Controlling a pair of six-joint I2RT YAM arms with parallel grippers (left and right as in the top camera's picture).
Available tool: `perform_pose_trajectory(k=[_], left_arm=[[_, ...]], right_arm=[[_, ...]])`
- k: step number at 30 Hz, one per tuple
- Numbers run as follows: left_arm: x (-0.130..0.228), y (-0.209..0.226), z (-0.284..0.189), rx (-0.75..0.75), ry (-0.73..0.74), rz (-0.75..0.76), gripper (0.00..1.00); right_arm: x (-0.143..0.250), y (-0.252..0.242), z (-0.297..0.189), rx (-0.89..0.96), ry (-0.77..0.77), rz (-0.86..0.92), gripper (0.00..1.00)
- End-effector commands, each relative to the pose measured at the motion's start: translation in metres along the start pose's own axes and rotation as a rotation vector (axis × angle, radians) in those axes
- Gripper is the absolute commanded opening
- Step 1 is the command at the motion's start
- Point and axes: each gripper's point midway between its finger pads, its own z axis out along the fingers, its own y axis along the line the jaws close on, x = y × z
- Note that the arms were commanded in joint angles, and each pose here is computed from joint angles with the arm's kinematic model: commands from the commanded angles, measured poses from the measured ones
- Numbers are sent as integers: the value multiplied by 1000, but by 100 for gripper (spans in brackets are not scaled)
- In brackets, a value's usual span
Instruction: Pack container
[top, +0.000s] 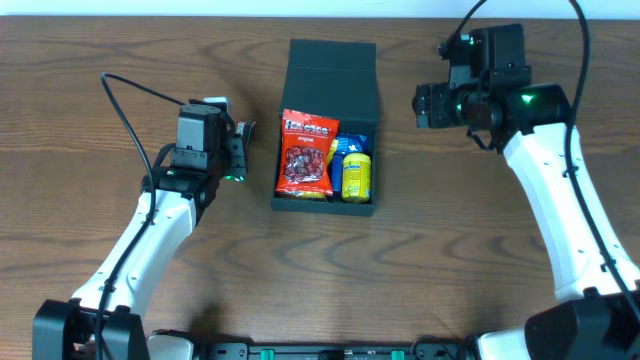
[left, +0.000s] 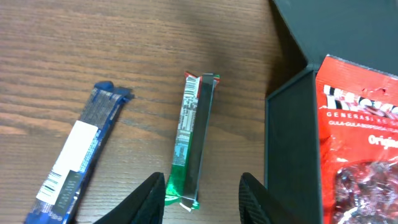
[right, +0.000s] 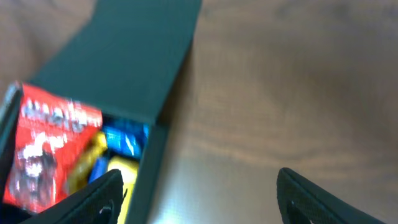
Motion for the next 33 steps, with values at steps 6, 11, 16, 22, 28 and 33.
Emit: perform_pose_trajectory(k=[6,11,16,22,28,33], left_arm=[[1,7,25,-36,15,119,47],[10,9,45,-39,46,240,50],[22,11,66,-38,80,320,50],[23,11,80,-36,70,345,54],[35,13,95,-33,96,353,54],[37,13,97,-33,103,353,54]], right_arm=[[-47,10,-6,-31,-192,-36,86],[-44,14,-6,-53,-181,-38,86],[-44,20,-6,-81,-178,4,86],[-44,19,-6,-82,-177,19,86],[-44,19,-6,-82,-178,19,86],[-44,19,-6,-81,-178,18,86]])
